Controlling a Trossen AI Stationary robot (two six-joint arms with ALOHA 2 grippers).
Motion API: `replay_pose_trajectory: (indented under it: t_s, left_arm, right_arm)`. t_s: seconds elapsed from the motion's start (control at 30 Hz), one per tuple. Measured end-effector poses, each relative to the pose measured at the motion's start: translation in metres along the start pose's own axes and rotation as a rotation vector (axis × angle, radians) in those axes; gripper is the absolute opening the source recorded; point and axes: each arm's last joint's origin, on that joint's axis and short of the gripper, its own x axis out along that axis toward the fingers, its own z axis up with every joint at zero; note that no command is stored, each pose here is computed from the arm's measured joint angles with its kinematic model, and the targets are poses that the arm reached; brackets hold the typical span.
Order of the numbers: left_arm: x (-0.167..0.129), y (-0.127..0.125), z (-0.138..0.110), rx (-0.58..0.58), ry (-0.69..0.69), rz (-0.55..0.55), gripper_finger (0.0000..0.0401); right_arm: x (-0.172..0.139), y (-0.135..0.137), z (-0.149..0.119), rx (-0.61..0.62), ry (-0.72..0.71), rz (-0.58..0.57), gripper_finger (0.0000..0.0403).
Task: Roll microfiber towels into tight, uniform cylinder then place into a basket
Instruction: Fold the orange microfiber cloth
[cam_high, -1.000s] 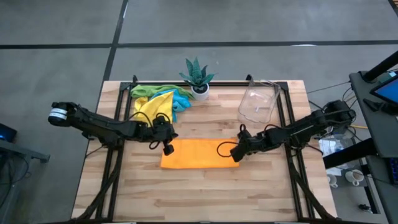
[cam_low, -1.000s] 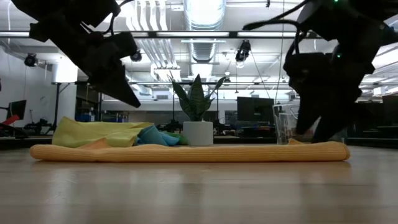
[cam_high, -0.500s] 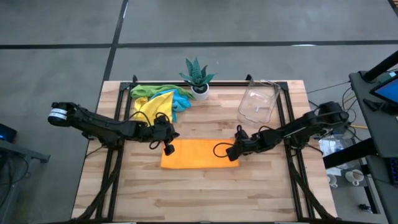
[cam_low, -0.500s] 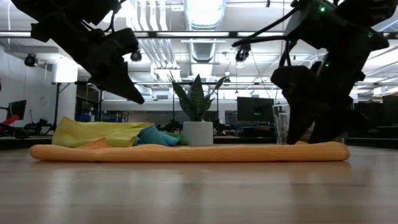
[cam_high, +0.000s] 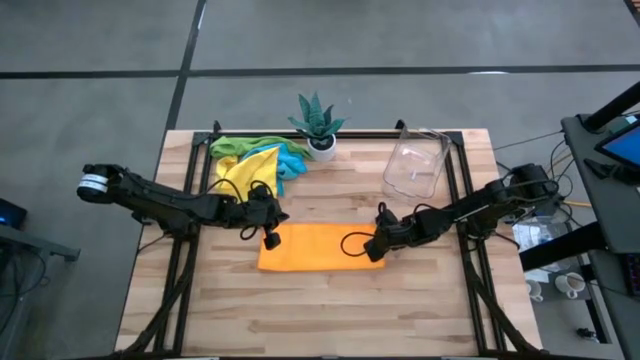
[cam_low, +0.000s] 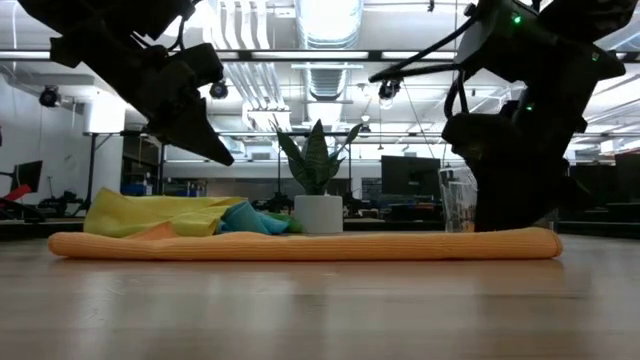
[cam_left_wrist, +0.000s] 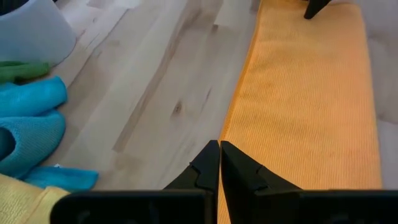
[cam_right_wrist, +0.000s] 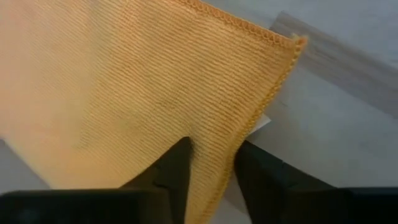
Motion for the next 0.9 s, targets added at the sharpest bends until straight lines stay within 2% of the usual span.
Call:
replay_pose_trajectory:
  t_s: [0.2, 0.37, 0.57, 0.73, 0.9]
  left_arm:
    - [0.000, 0.000, 0.001, -0.003, -0.007, -0.002, 0.0000]
    - [0.009, -0.003, 0.001, -0.008, -0.023, -0.007, 0.0000]
    - [0.023, -0.007, -0.004, 0.026, 0.009, 0.008, 0.0000]
    - [0.021, -0.008, 0.008, 0.046, -0.039, 0.050, 0.0000]
    - [0.012, -0.006, 0.014, 0.032, -0.083, 0.062, 0.0000]
  right_arm:
    - [-0.004, -0.009, -0.003, -0.055, -0.011, -0.078, 0.0024]
    - [-0.005, -0.011, -0.003, -0.080, -0.011, -0.095, 0.0018]
    - [-0.010, -0.010, -0.002, -0.108, -0.011, -0.087, 0.0053]
    - [-0.026, -0.006, 0.003, -0.134, -0.066, -0.029, 0.0116]
    - [-0.041, -0.015, 0.005, -0.146, -0.094, -0.080, 0.0180]
